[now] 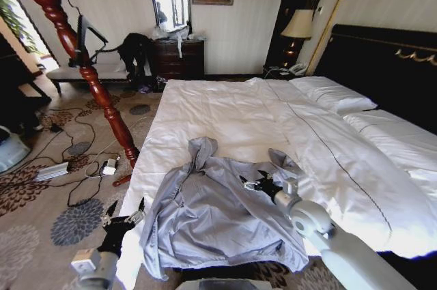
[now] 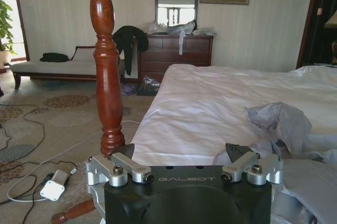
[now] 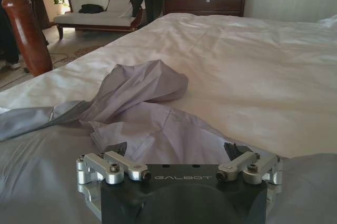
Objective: Pick up the clothes from the bed and hang them on the clothes hanger.
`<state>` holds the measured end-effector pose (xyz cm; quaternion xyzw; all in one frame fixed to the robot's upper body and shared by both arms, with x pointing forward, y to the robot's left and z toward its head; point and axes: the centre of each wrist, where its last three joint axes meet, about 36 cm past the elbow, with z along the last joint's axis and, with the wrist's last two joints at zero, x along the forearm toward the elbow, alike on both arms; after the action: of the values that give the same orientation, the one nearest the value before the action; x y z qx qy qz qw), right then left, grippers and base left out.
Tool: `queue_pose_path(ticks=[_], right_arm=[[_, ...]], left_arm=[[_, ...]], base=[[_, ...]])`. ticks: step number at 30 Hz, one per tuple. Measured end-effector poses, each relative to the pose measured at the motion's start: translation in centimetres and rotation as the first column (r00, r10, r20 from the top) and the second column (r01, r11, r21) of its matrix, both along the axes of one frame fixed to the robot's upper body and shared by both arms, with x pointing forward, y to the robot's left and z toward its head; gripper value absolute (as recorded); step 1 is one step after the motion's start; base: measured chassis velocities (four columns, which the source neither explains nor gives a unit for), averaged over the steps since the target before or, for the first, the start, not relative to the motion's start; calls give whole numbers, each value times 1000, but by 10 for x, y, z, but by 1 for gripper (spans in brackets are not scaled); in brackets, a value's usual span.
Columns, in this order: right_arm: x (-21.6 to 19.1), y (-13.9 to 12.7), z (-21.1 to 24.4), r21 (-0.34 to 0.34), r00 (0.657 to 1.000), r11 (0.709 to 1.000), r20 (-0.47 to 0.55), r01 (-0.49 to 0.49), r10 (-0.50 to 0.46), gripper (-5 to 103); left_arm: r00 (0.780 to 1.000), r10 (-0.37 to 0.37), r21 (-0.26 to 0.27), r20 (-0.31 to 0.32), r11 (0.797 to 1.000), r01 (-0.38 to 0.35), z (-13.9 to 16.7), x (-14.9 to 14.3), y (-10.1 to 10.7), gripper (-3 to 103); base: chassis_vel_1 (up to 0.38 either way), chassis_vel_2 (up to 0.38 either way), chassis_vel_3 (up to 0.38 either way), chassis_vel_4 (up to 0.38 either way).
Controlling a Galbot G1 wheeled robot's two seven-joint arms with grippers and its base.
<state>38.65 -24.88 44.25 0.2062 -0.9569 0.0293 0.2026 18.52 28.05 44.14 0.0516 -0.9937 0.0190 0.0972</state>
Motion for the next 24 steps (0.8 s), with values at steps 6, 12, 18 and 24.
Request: queue_pose_path(ticks=[6,12,18,24], right_arm=[[18,17,-33,-38,1000,999,-12,-20,19,100],[37,35,-58,-63,999,998,-21,-31,30,98],[43,53,-69,-76,998,995,-33,-64,61,78],[53,70,-81,-78,997,994,-42,-72,69,66]], left_arm=[[1000,-7,-3,-11,1000,7,0,-2,-5,99],[1000,-7,15,-16,1000,8,0,-2,-1,99],[1000,4,9,-24,1000,-3,-3,-2,0,99],[1000,12,2,-24,1000,-12,-4,0,3,99]], base=[[0,0,0,0],[0,0,0,0],[0,0,0,0],[0,0,0,0]])
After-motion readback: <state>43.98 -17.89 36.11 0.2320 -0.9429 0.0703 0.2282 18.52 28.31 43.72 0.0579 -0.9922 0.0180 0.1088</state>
